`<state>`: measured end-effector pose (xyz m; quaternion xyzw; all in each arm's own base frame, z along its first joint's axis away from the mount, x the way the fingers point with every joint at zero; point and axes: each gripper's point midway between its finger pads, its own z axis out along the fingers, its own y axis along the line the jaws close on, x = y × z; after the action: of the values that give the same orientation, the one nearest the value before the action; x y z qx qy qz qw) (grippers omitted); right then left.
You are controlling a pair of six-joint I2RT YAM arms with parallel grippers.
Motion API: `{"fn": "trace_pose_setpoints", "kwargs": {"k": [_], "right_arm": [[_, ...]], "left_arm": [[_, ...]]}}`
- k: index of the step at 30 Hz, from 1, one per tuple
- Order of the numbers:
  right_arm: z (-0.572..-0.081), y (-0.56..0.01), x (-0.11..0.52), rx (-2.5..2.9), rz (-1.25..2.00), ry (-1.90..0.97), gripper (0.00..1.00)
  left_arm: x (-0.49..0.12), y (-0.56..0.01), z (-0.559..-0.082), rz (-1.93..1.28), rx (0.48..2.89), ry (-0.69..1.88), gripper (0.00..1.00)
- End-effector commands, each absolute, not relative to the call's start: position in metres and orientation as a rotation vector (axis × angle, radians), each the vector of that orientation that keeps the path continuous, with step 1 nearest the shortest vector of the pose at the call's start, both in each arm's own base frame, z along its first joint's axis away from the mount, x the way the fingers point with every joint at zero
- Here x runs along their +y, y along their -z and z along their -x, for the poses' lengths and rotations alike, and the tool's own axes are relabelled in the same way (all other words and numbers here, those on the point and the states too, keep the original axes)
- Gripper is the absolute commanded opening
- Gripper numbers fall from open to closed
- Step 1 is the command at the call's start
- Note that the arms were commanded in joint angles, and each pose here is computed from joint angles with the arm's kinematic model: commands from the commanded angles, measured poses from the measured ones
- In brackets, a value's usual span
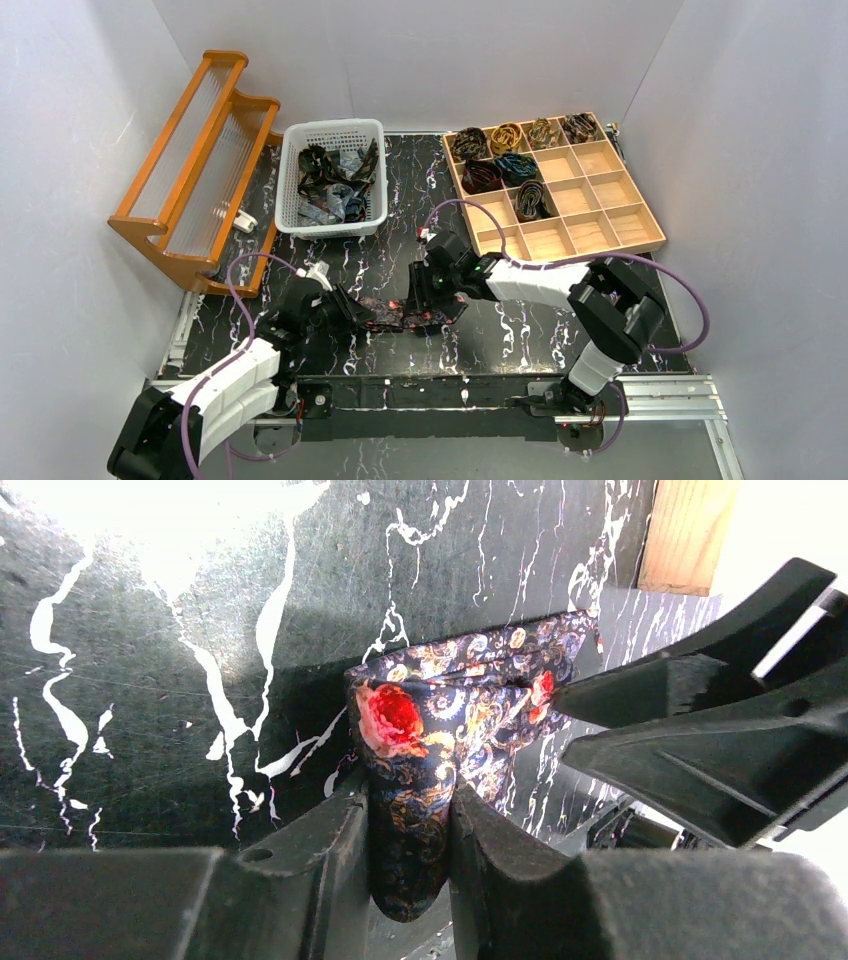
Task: Roll the ties
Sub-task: Roll the tie at the center of the board.
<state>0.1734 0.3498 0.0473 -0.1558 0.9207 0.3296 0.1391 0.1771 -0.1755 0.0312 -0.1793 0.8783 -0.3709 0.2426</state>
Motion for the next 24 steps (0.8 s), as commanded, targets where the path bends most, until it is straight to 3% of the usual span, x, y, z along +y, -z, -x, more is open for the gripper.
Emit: {"fn": "trace_pose_setpoints", "kwargs": {"k": [1,7,17,24], "right_arm": [[-0.197,-0.074,0.341,2.531,0.503,-0.828,0.54],[-0.205,-0.033,0.312,2.637,0.501,-0.555,0.49],[-0.165,-0.009,0.309,2.795,0.414,-0.671,0.41],[-0.158,-0.021,0.322,2.792,0.405,-0.794,0.4]], "left_arm": [[-0.169,-0.037,-0.182,0.468,2.414,0.932,0.01],[-0.169,-0.047,-0.188,0.463,2.405,0.918,0.0],[-0.156,-0.045,-0.187,0.482,2.426,0.813,0.0],[-0.149,-0.055,-0.188,0.37,2.489,0.699,0.0]]}}
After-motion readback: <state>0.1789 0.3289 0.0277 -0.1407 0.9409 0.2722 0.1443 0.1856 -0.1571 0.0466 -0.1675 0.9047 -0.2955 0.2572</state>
